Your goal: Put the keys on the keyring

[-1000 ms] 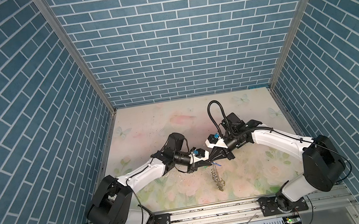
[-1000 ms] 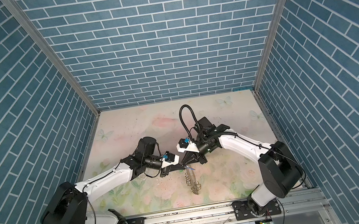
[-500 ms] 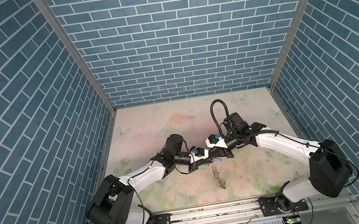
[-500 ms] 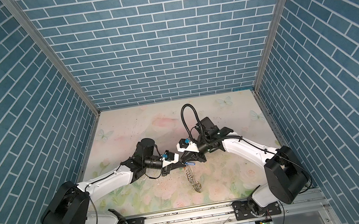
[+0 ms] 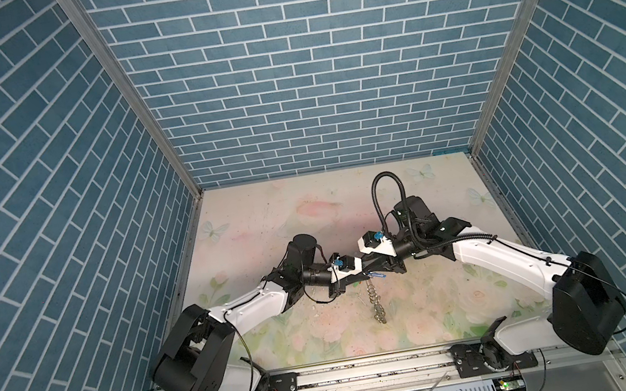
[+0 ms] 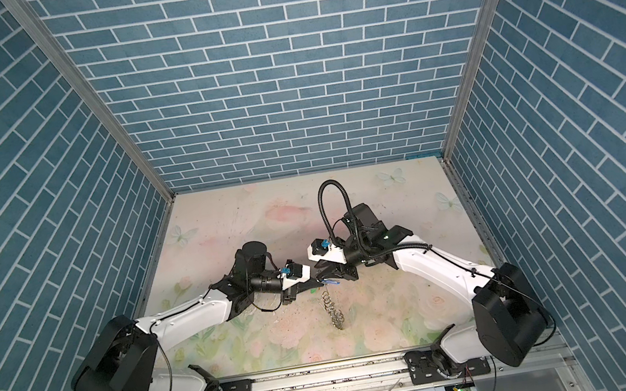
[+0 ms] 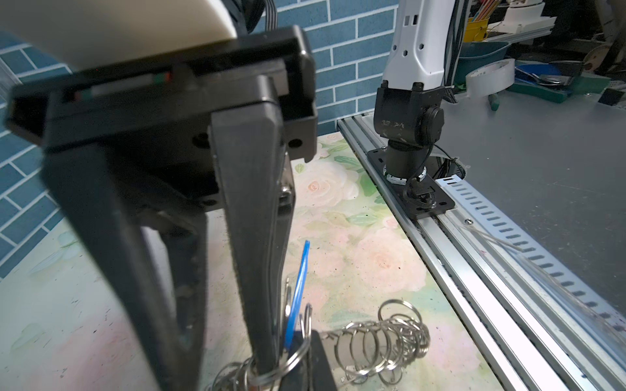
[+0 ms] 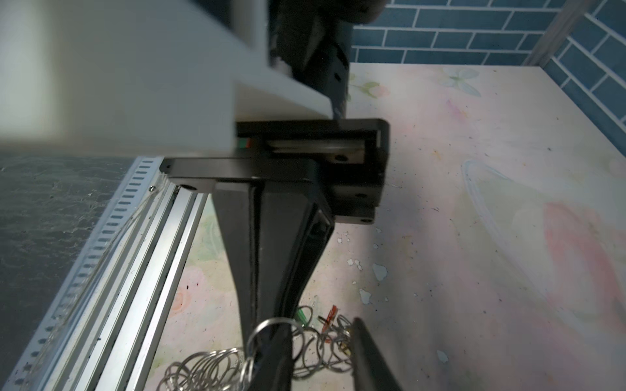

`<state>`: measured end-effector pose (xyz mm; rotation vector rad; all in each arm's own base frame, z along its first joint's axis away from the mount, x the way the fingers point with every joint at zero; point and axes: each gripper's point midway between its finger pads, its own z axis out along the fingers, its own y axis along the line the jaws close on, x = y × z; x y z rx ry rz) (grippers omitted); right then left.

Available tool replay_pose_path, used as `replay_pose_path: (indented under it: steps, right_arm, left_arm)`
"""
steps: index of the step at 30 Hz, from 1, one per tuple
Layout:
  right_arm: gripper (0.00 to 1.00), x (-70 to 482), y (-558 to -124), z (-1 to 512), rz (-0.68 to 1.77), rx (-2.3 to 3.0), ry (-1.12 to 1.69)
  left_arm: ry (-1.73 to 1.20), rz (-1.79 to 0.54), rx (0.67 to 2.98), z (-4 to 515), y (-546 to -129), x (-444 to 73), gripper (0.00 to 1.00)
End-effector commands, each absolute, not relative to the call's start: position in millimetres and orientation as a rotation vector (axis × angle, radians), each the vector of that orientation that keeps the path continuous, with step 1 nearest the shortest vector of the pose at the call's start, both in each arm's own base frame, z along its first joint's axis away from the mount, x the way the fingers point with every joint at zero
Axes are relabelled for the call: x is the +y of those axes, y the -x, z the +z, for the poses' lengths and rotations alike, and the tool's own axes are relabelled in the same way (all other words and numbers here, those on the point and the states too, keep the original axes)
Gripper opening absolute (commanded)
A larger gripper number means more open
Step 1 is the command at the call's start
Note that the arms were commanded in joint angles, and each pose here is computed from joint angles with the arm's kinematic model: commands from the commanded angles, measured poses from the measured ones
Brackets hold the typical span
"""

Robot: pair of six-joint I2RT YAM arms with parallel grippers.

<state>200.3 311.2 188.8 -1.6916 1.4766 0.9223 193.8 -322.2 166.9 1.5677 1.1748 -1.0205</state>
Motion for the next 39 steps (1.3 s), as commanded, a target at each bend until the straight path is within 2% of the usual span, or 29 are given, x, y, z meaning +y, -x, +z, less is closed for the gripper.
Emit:
replay_pose_path:
  steps: [1,8,22,26,30,34,39]
  right_arm:
    - [0.42,310.8,-203.0,194.7,0.897,1.523,1.644]
    - [0.48,306.7,-219.7,197.0,0.792,1.588,1.582]
    - [0.48,293.5,-242.8,209.0,0.640,1.643,1.432]
    - [0.46,290.7,-229.2,219.0,0.672,1.563,1.427]
    - [0.42,292.5,-196.7,226.0,0.817,1.448,1.478]
    - [0.41,292.2,-169.0,223.3,0.947,1.375,1.509]
    - [0.41,290.9,-165.8,205.5,0.963,1.411,1.507]
  left_arm:
    - [-1.551,-1.011,1.129,174.3,-197.0,-323.7,0.00]
    - [-1.546,-1.005,1.139,173.0,-199.6,-323.4,0.00]
    - [-1.488,-0.987,1.157,175.0,-210.1,-320.1,0.00]
    - [-1.440,-0.986,1.159,179.6,-216.4,-317.8,0.00]
    - [-1.404,-0.979,1.163,182.3,-223.0,-316.5,0.00]
    - [-1.391,-0.972,1.168,182.8,-225.3,-315.0,0.00]
    - [-1.382,-0.973,1.166,184.2,-226.8,-314.3,0.00]
